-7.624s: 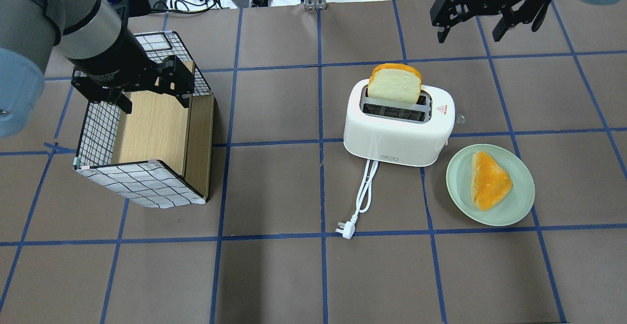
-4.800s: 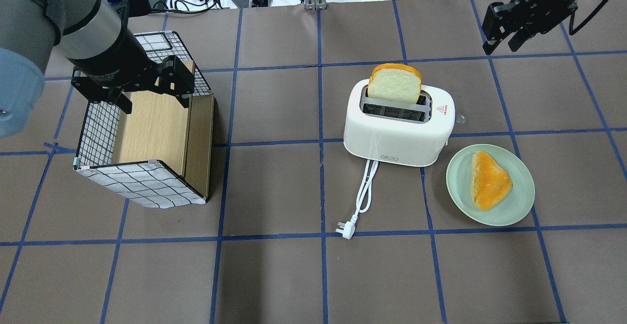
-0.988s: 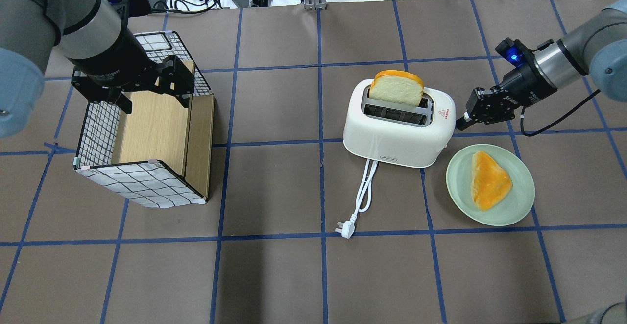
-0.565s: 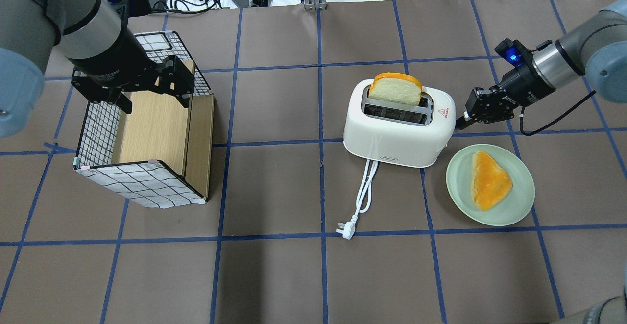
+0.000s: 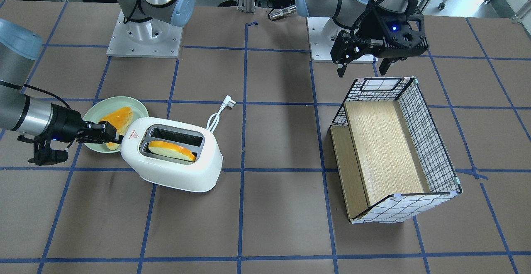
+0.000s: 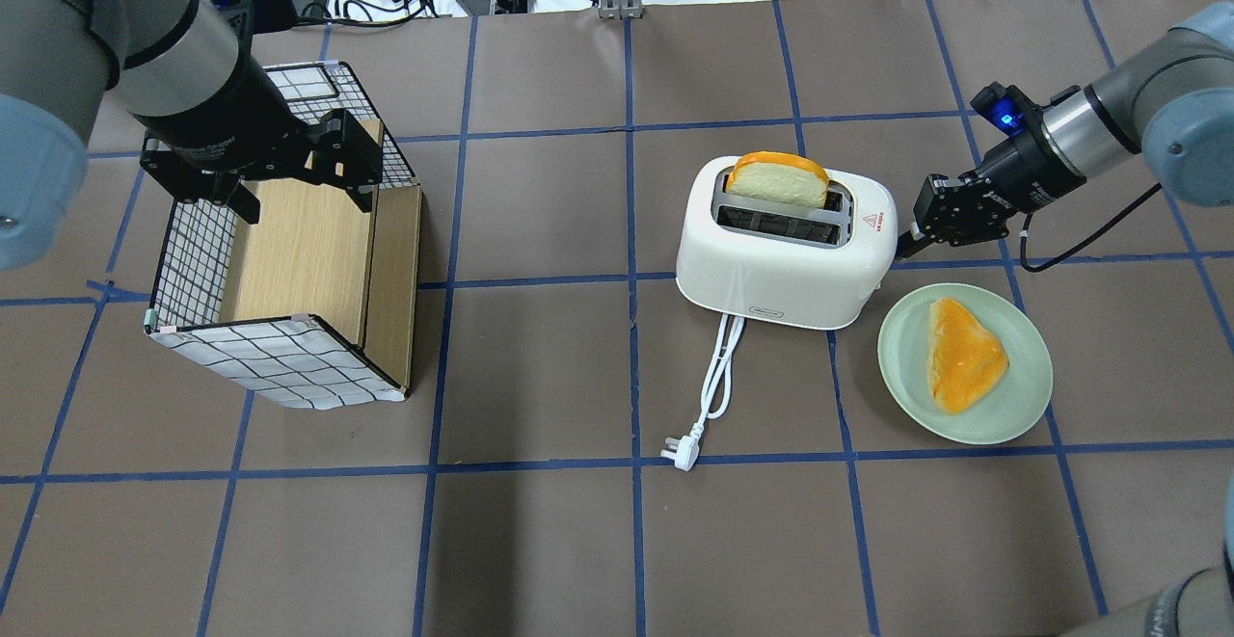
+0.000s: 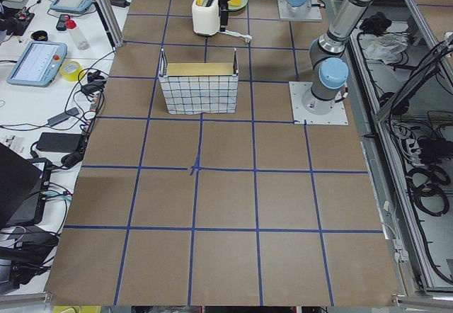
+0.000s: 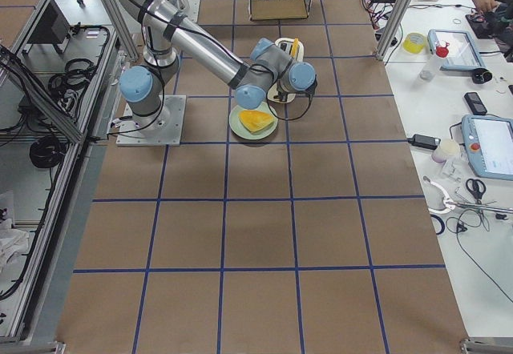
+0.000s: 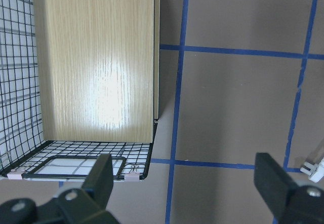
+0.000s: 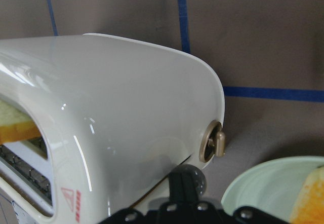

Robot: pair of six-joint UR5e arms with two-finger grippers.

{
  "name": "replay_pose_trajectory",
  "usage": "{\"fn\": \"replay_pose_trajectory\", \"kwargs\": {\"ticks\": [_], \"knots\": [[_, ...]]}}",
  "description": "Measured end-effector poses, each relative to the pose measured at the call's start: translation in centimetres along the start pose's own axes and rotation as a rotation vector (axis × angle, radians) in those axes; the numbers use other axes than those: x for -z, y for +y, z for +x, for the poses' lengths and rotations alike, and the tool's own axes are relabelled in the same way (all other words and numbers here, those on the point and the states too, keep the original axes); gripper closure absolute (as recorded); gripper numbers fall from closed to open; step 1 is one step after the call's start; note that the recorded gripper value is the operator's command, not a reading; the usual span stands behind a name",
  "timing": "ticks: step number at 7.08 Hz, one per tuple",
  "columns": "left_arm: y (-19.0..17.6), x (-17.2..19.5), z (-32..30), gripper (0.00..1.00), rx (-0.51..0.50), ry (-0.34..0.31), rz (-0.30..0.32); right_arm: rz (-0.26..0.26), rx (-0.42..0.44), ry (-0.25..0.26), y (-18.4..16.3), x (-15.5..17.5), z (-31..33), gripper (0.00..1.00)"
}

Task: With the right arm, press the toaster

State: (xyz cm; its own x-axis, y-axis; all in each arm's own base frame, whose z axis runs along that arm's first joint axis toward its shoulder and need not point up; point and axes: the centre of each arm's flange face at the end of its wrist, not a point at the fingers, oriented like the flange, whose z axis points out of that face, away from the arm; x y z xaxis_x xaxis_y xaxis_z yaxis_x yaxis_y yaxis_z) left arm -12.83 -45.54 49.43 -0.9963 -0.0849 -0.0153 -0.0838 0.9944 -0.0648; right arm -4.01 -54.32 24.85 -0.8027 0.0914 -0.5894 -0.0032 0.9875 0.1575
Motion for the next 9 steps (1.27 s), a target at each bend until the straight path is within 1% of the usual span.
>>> {"fn": "replay_pose_trajectory", "kwargs": {"ticks": [3,4,5,6,7,9], "knots": [[0.0,0.0,0.0,0.00,0.000,0.001,0.000,-0.023,-0.018,-0.009,0.0,-1.4,0.9,1.00],[0.0,0.0,0.0,0.00,0.000,0.000,0.000,-0.024,-0.024,-0.002,0.1,-1.4,0.9,1.00],[0.0,0.0,0.0,0.00,0.000,0.000,0.000,-0.015,-0.041,0.017,0.2,-0.6,0.5,1.00],[0.0,0.0,0.0,0.00,0.000,0.000,0.000,0.008,-0.072,0.049,0.3,0.9,-0.3,1.00],[0.0,0.0,0.0,0.00,0.000,0.000,0.000,0.040,-0.094,0.085,0.4,3.0,-1.5,0.96],[0.0,0.0,0.0,0.00,0.000,0.001,0.000,0.119,-0.074,0.153,0.9,7.9,-4.6,0.81]]}}
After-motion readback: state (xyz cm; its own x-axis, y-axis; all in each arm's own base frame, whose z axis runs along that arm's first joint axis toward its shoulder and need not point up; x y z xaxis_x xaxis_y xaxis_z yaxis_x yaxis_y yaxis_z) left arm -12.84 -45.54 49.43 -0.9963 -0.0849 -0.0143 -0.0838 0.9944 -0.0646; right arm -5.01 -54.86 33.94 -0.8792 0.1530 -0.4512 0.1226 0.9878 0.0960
